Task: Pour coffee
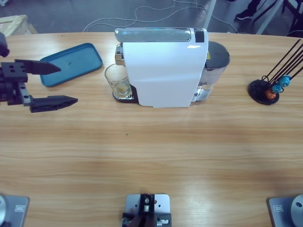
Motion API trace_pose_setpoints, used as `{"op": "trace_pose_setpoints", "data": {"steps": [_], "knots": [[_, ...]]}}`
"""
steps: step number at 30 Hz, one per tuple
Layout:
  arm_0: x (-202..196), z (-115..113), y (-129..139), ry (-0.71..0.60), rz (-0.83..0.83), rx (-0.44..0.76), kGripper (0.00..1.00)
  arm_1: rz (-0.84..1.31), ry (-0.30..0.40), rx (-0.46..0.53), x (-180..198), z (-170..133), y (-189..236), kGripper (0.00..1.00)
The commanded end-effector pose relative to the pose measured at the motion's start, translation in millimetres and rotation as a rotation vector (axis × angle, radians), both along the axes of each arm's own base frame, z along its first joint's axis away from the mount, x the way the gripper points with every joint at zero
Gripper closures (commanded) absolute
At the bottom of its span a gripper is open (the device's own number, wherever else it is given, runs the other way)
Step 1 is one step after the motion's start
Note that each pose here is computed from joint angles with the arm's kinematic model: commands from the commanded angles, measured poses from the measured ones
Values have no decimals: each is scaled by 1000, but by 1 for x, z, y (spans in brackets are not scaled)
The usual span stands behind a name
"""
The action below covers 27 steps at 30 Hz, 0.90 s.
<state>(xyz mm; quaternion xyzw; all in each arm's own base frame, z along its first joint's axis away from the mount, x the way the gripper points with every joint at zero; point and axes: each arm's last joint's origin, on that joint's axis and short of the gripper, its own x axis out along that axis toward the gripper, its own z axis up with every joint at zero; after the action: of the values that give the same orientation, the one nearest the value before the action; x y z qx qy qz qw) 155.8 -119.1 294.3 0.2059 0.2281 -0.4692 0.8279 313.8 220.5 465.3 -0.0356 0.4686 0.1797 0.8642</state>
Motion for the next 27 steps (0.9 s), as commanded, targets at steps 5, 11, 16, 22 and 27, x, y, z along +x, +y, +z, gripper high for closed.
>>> {"op": "trace_pose_setpoints", "data": {"steps": [5, 11, 16, 22, 27], "knots": [[1, -10, -3, 39, 8, 28, 0, 15, 145, -109, 37, -61, 26, 1000], [2, -11, -3, 41, 8, 29, 0, 27, 154, -140, 40, -70, 32, 1000], [3, -12, -4, 46, 8, 32, 0, 33, 163, -155, 44, -78, 38, 1000], [4, -14, -5, 55, 9, 38, 0, 55, 177, -152, 43, -83, 47, 1000], [4, -14, -5, 54, 8, 38, 0, 50, 181, -165, 44, -85, 46, 1000]]}}
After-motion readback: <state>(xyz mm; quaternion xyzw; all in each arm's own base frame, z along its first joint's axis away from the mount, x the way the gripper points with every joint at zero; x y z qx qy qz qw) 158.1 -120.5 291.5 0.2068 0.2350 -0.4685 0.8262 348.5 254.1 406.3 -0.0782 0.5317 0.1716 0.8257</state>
